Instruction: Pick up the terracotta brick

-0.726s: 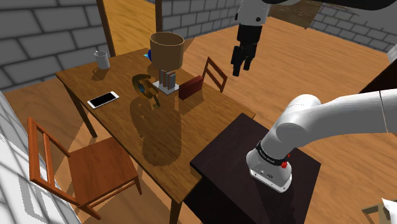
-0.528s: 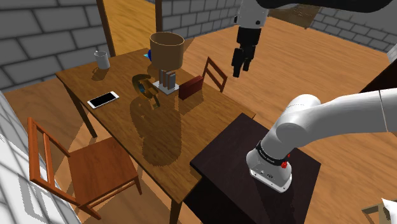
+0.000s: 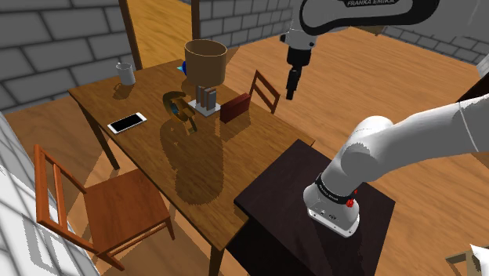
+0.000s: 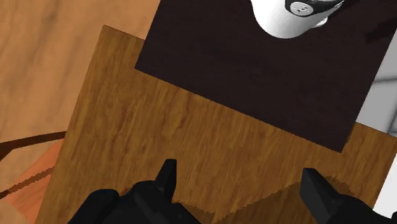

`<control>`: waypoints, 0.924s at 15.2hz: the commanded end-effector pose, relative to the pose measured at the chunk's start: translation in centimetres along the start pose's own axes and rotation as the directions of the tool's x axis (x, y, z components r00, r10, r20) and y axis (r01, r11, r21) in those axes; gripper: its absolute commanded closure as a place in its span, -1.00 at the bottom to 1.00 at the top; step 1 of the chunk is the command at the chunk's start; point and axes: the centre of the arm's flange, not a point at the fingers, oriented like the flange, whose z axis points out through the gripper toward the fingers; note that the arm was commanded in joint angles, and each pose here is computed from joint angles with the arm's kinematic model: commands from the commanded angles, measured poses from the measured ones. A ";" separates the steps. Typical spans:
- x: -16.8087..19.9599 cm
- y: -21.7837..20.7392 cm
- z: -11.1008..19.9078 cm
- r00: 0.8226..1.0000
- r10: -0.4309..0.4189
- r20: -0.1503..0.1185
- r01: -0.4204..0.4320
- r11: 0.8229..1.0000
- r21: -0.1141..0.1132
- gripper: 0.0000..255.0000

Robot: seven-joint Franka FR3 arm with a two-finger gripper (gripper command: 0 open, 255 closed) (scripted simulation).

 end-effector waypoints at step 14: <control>10.2 13.1 8.4 0.867 -0.497 -0.015 0.494 0.865 -0.086 -1.00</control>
